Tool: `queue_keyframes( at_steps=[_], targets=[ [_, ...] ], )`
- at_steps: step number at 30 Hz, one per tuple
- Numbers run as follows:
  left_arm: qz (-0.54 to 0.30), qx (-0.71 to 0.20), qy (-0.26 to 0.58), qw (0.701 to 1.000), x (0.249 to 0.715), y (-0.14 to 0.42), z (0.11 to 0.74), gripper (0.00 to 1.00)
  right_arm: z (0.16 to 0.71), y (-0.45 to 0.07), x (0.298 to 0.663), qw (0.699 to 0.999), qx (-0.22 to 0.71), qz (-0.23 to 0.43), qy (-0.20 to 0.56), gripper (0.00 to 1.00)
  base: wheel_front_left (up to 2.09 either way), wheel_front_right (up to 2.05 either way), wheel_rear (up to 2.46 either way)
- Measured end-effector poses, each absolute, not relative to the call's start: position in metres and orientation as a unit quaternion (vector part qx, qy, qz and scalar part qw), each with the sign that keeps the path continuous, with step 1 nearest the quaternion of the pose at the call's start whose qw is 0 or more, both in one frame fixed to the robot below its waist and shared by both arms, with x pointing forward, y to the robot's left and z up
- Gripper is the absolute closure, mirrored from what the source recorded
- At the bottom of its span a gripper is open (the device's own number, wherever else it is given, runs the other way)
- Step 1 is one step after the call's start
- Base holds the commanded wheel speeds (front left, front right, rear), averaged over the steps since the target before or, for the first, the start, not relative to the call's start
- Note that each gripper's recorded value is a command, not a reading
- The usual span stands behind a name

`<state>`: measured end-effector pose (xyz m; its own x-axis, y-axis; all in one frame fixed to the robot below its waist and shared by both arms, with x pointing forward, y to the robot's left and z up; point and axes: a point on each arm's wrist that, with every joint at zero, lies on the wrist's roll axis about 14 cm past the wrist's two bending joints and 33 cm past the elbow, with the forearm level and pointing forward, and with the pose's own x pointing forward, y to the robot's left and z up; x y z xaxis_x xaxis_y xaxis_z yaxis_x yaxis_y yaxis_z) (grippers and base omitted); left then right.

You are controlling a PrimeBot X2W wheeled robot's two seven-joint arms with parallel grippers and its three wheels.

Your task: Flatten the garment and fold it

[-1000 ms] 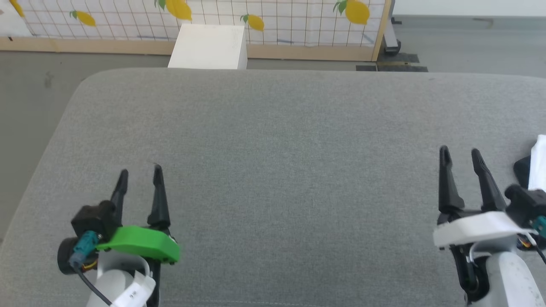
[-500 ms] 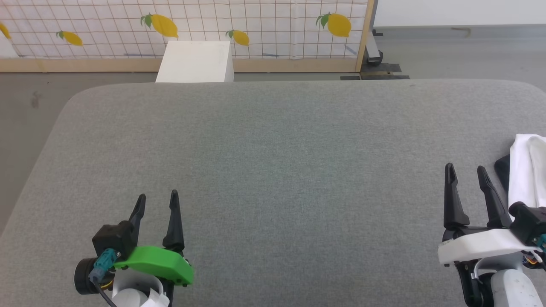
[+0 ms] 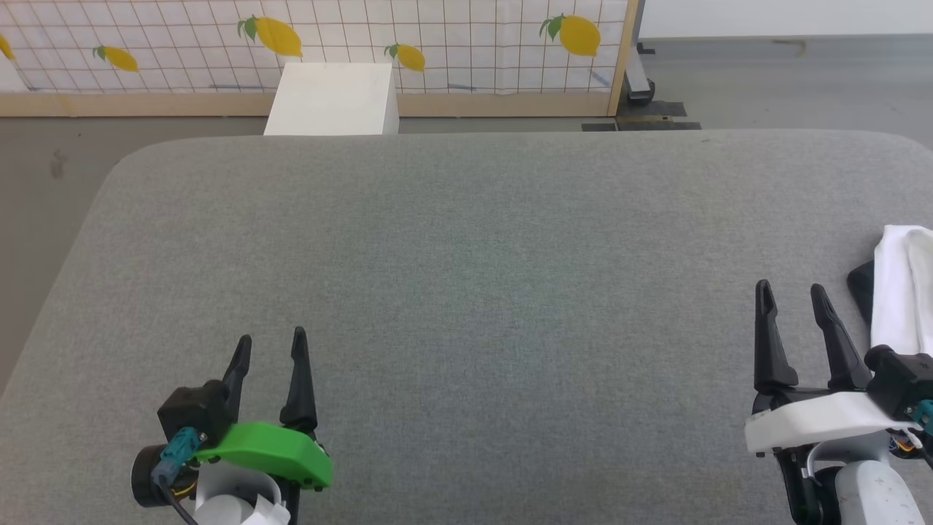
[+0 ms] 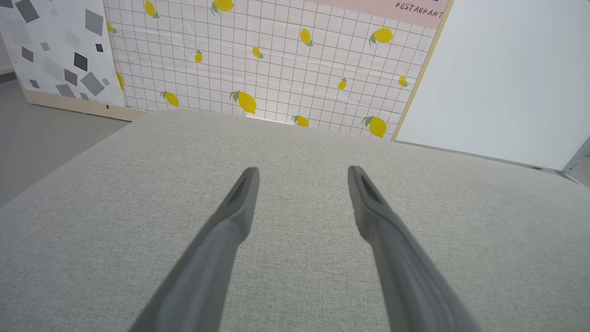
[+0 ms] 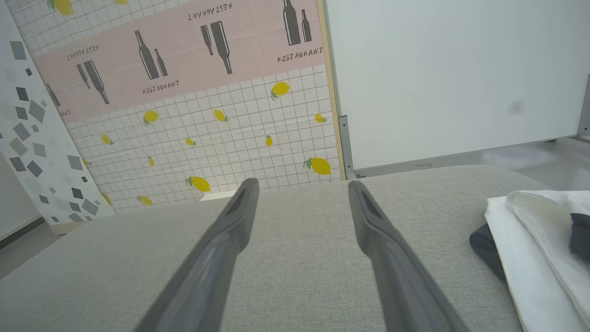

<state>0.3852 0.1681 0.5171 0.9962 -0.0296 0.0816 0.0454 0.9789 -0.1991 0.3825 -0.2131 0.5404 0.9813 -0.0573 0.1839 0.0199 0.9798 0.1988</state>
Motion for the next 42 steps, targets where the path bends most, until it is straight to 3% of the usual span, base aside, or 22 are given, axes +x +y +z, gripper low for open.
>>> queue_keyframes(
  at_steps=[2,3,42],
  targets=[
    [-0.019,-0.101,-0.037,0.994,0.385,0.168,0.516,0.00,0.539,-0.213,0.383,0.991,0.099,-0.019,-0.093,0.00,0.00,0.00,0.00],
    [-0.019,-0.100,-0.036,0.994,0.385,0.168,0.515,1.00,0.539,-0.213,0.383,0.991,0.099,-0.019,-0.093,1.00,0.00,0.00,0.00],
    [-0.020,-0.075,-0.035,0.996,0.386,0.168,0.524,1.00,0.540,-0.198,0.385,0.995,0.070,0.006,-0.073,1.00,0.00,0.00,0.00]
  ],
)
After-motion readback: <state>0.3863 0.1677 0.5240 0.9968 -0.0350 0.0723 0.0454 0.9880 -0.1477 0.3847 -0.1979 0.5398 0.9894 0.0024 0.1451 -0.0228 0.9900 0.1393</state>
